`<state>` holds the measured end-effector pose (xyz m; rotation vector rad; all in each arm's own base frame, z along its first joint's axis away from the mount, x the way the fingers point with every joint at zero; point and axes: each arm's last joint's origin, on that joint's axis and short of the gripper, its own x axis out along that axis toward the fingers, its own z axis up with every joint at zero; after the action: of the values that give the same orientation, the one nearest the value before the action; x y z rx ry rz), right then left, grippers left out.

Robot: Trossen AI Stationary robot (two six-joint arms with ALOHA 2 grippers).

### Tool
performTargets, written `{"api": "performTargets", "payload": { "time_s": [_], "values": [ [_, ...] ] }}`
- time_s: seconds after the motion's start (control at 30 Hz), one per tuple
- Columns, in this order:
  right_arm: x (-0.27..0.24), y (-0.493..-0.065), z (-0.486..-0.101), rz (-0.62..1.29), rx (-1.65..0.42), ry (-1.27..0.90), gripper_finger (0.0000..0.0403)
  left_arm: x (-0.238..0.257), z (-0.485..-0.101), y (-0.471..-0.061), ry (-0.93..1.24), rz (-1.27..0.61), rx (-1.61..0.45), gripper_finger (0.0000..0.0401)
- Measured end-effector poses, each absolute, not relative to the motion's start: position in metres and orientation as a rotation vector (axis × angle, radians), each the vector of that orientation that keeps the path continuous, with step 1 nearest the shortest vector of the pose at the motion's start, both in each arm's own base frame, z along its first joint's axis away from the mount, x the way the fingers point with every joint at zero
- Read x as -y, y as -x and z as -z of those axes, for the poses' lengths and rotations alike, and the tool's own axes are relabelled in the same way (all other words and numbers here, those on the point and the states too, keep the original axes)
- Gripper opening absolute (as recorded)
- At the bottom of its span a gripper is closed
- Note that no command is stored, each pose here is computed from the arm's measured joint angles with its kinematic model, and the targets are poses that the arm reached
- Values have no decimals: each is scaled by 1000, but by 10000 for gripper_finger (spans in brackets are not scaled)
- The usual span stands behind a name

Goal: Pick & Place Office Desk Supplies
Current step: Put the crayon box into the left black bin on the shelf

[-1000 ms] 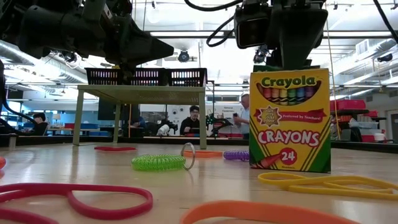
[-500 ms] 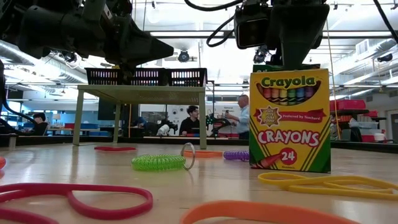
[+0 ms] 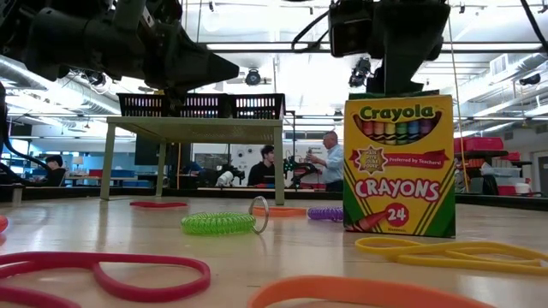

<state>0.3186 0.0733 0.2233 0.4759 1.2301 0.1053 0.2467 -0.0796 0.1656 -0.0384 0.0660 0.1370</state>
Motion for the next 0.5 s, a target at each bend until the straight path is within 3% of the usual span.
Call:
{"api": "performTargets", "payload": {
  "time_s": [0.23,0.5],
  "values": [
    [-69,-306,-244,-75,-1179,-449,235,78,-166,-247,54,-190,-55,11],
    [-74,-280,-269,80,-1090,-229,158,78,-166,-247,53,-199,-54,11]
  ]
}}
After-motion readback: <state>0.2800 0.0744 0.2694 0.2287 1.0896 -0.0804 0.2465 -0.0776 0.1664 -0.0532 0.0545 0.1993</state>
